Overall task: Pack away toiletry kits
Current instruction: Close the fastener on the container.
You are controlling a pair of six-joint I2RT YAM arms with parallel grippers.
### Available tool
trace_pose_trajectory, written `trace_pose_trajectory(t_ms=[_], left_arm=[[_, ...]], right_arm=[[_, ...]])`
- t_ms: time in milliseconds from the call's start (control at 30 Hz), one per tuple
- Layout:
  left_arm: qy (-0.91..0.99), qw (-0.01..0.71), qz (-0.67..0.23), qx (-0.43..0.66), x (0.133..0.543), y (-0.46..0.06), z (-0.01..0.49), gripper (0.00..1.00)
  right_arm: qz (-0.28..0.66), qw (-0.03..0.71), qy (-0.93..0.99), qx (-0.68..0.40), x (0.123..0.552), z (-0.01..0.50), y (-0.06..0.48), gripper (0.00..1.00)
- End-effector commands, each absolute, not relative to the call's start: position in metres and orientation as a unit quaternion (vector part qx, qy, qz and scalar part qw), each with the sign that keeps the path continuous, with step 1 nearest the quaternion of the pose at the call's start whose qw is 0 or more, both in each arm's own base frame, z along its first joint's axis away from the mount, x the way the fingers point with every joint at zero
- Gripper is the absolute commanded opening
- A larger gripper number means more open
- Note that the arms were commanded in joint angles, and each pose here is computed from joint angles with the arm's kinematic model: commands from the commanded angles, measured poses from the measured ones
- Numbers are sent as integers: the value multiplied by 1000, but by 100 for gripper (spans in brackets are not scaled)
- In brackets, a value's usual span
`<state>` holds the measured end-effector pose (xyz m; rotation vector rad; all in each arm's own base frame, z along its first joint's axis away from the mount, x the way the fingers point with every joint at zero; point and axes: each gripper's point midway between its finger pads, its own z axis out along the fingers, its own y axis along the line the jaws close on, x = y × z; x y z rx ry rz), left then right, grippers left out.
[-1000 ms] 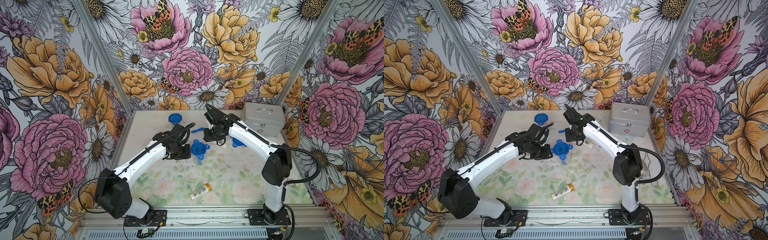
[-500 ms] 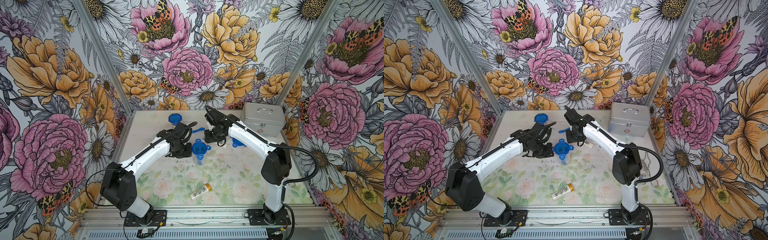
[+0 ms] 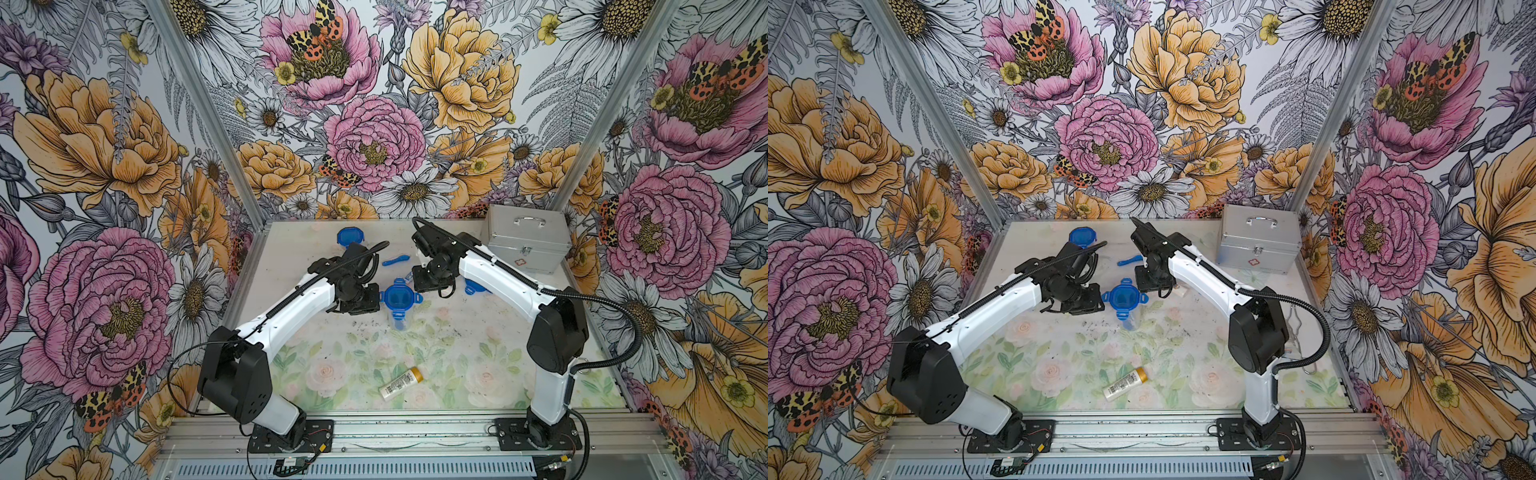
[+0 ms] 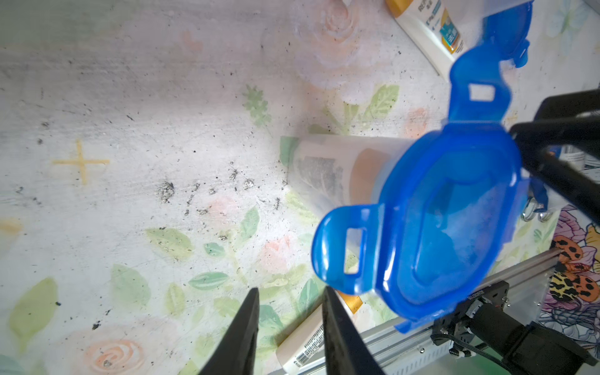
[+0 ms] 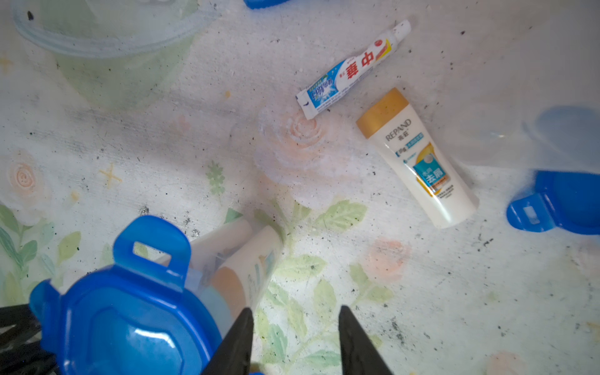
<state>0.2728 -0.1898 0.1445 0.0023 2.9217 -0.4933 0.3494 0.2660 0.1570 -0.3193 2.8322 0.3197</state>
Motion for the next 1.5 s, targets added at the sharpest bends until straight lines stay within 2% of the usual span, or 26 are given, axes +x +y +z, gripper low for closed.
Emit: trace_pose_trajectory(t_ms=[0, 133, 200, 467, 600, 833, 1333, 1467], left_arm=[[981, 93, -171, 4, 261, -178, 160, 40], [979, 108, -172, -5, 265, -171, 177, 60], [977, 117, -176, -3, 274, -174, 185, 67], [978, 135, -157, 12, 316, -189, 190, 71], [980, 126, -151, 26, 323, -199, 181, 68], [983, 114, -141, 40, 315, -209, 170, 56], [986, 98, -130, 47, 306, -211, 158, 48], [986, 94, -128, 48, 302, -212, 155, 42]], right_arm=[[111, 171, 974, -95, 351, 186, 256, 44], [127, 179, 972, -85, 348, 201, 254, 47], [150, 171, 970, -83, 344, 205, 261, 47], [226, 139, 961, -80, 338, 201, 296, 48], [240, 122, 959, -88, 331, 194, 307, 48], [234, 106, 962, -93, 324, 182, 308, 46], [197, 97, 971, -95, 317, 160, 296, 42], [198, 104, 970, -94, 317, 165, 296, 42]])
